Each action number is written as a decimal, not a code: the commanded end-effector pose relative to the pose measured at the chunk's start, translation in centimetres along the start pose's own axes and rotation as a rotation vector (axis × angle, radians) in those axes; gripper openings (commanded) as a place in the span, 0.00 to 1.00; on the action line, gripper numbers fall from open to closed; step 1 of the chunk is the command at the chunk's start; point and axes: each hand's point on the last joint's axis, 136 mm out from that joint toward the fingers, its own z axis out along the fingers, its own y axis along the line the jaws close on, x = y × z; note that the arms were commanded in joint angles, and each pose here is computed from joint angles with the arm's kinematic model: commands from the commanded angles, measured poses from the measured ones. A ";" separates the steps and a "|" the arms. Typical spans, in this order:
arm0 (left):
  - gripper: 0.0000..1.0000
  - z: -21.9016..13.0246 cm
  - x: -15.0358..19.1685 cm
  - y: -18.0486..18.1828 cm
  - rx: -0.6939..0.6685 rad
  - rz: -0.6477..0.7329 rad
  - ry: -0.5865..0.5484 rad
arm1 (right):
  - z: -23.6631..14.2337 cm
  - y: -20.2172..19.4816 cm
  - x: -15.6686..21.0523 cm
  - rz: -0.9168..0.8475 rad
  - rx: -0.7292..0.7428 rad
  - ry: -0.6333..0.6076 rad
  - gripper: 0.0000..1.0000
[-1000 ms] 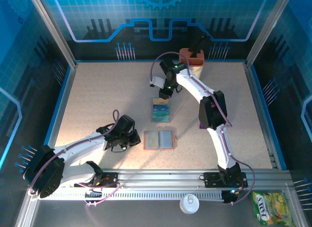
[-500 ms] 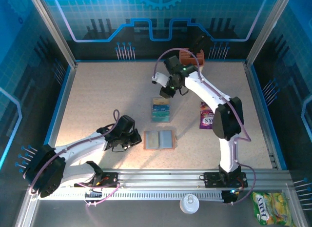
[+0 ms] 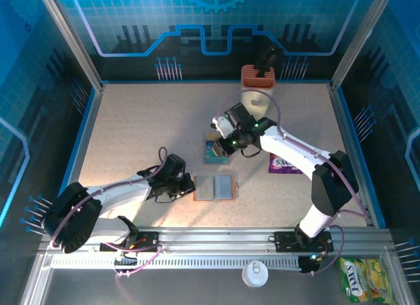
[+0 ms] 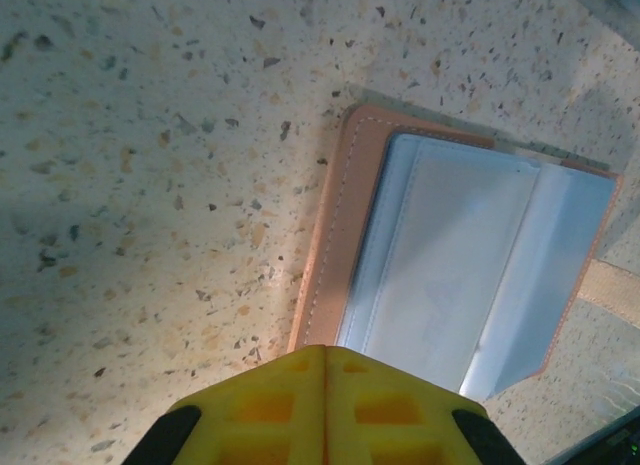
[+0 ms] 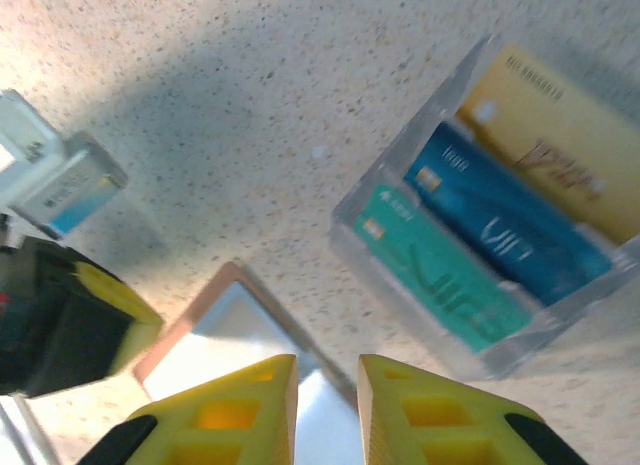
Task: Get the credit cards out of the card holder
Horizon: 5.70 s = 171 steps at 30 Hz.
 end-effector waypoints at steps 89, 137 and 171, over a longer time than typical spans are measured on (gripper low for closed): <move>0.05 0.7 0.8 1.5 -0.072 -0.009 0.034 | 8.2 5.0 12.9 0.528 -0.067 0.255 0.32; 0.29 2.5 0.9 -5.0 0.088 -0.012 0.081 | 7.8 4.7 12.7 0.666 -0.306 0.125 0.29; 0.29 2.7 1.9 -10.2 0.165 0.063 0.132 | -0.2 1.7 11.0 0.635 -0.178 -0.025 0.32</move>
